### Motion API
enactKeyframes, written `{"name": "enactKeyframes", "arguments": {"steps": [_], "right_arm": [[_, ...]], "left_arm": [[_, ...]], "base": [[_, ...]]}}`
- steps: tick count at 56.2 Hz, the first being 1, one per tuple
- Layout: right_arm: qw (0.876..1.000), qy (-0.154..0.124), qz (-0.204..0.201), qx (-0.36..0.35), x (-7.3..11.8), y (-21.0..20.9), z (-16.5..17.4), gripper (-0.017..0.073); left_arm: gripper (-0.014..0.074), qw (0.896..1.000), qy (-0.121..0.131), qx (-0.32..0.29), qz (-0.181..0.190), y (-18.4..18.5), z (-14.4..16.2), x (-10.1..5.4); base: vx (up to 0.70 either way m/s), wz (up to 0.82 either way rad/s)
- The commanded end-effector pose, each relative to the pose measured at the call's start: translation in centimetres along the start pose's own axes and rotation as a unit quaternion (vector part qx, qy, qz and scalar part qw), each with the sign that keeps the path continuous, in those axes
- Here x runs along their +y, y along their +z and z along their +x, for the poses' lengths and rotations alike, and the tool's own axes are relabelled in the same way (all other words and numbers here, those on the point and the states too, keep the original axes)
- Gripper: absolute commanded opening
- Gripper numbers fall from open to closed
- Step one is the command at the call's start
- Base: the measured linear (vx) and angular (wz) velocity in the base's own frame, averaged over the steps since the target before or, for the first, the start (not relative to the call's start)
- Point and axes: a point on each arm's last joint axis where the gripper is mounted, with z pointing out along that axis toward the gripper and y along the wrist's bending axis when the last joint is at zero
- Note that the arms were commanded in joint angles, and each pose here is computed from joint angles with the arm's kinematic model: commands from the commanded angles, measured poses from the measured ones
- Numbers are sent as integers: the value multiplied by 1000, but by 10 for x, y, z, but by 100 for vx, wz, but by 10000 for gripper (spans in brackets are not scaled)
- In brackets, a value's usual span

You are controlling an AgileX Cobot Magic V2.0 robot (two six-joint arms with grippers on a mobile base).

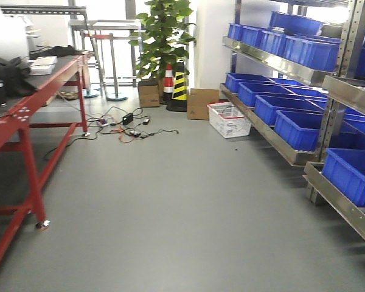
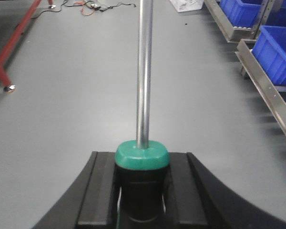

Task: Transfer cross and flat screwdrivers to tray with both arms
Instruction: 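Drive along the blue-bin shelves to the roller rack with the grey tray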

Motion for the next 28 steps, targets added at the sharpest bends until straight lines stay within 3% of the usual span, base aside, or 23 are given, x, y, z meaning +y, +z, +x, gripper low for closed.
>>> {"name": "enactKeyframes", "arguments": {"steps": [1,28], "right_arm": [[998,-6,-1,-70,0,-12,-18,-8],[998,-5,-1,-70,0,-12,-18,-8]], "left_arm": [[3,998,-9,-64,-6,-10,-18,0],[3,998,-9,-64,-6,-10,-18,0]], "base": [[58,-24],[54,-41]]}}
